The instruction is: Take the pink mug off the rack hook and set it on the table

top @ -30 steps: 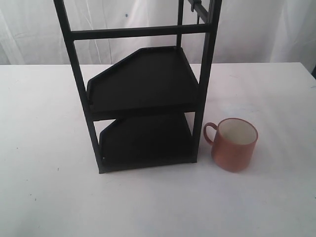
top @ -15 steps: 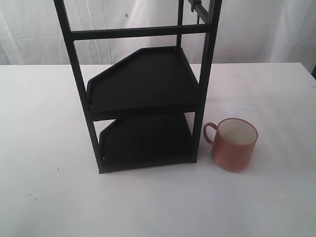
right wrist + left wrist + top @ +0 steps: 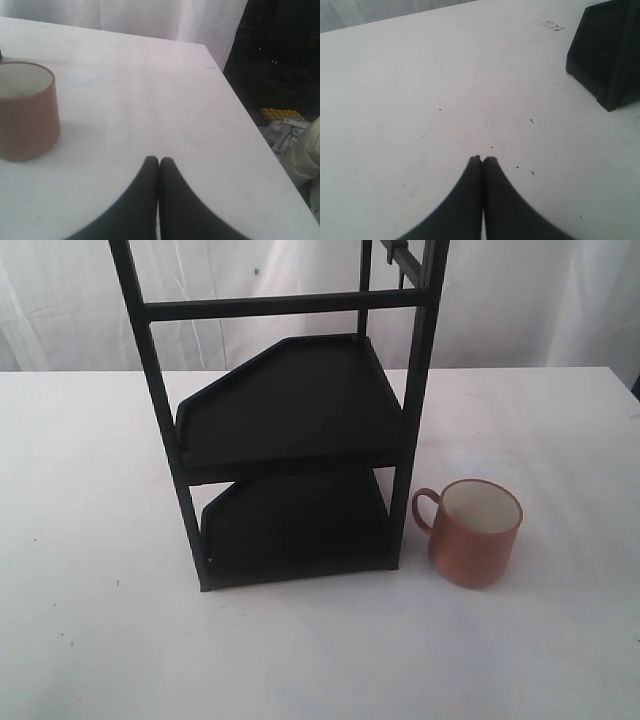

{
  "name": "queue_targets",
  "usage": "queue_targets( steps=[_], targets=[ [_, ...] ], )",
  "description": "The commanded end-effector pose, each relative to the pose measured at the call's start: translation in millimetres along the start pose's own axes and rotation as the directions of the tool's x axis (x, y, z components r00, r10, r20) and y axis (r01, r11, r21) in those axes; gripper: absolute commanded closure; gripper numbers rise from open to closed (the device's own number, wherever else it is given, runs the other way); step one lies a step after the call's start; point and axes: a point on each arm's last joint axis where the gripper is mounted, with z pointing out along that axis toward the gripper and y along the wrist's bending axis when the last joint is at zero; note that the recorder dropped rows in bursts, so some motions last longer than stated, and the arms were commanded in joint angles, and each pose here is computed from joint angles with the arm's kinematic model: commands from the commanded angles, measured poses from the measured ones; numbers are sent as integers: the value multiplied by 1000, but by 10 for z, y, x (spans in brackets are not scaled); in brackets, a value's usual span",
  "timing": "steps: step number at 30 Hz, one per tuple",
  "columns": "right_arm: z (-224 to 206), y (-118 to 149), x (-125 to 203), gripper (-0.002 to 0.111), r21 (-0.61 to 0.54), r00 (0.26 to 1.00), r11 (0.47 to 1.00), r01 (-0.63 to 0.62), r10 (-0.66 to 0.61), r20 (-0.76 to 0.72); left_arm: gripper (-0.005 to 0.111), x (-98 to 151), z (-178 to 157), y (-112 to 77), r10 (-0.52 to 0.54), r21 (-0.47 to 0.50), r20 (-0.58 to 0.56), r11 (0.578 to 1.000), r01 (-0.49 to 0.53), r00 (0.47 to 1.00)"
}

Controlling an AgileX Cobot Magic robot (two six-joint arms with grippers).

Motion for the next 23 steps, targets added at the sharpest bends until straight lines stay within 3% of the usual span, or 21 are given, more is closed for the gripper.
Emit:
queue_targets(
  steps=[1, 23],
  targets=[
    [-2, -5, -1, 108, 7, 1000, 1000, 16, -16, 3, 107, 4, 0, -4, -5, 4, 3, 1000, 5, 1000],
    [-2, -5, -1, 108, 7, 1000, 1000, 25, -25, 2, 107, 4, 0, -4, -5, 4, 3, 1000, 5, 1000]
  ],
)
